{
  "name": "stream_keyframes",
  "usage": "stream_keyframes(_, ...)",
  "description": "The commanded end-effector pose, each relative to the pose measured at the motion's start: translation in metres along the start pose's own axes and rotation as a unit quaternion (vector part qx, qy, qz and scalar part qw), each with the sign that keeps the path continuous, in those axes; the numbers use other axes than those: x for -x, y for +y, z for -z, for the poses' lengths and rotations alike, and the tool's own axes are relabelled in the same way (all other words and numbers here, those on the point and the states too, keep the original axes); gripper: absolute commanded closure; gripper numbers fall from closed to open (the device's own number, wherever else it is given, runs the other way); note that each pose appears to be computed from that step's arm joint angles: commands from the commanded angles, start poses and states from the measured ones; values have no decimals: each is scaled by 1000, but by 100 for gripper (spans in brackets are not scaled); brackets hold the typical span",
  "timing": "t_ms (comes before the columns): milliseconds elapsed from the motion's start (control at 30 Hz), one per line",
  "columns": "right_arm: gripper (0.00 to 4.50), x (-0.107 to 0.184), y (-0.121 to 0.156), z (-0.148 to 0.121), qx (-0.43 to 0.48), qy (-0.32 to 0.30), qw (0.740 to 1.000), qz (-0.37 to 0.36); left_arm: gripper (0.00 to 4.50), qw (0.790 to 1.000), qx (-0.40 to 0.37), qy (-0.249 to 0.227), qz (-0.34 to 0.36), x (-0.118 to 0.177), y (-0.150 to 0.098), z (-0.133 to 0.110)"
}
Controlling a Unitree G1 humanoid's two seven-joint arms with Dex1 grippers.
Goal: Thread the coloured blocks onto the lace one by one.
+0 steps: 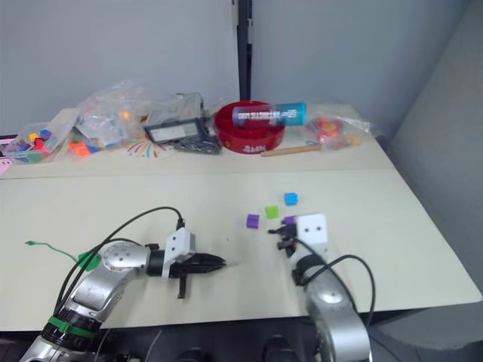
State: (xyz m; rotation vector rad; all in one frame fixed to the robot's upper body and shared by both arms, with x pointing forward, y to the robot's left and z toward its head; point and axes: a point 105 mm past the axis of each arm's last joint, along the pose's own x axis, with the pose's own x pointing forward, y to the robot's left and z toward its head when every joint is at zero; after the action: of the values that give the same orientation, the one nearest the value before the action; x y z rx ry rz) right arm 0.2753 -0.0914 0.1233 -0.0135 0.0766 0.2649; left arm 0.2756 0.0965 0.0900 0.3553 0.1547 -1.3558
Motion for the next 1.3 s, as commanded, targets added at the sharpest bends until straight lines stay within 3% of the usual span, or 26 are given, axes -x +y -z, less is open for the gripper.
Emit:
stream_keyframes(33,331,4,16,16,3,29,999,-20,450,1000,-18,-12,0,1,3,-10)
stream_keyframes(167,331,5,11,53,6,92,995,-21,450,1000,-18,-11,0,2,4,-10)
stream_keyframes(400,331,6,24,69,-25,112,992,-49,450,1000,-20,-5,-5,6,7,-9)
stream_keyframes(467,225,6,22,62,-32,94,994,-48,450,1000,-20,-5,-6,7,7,-9)
stream_keyframes(667,29,10,14,13,0,3,993,-121,450,1000,-19,-4,-9,8,7,-9)
stream_keyframes(700,3,12,14,6,6,-5,990,-140,450,1000,-19,-4,-10,8,7,-9)
stream_keyframes(800,3,18,13,-11,41,-15,977,-211,450,1000,-18,-6,-14,9,8,-10)
stream_keyframes(933,3,27,14,-20,65,13,928,-366,450,1000,-19,-5,-17,9,9,-11)
stream_keyframes(1033,3,37,9,-20,72,60,862,-497,450,1000,-19,-3,-17,10,8,-12)
stream_keyframes(1133,3,20,-8,-23,100,75,837,-532,450,1000,-20,-2,-17,11,8,-13)
stream_keyframes(1300,3,-7,-27,-6,207,100,795,-562,450,1000,-21,0,-21,13,6,-14)
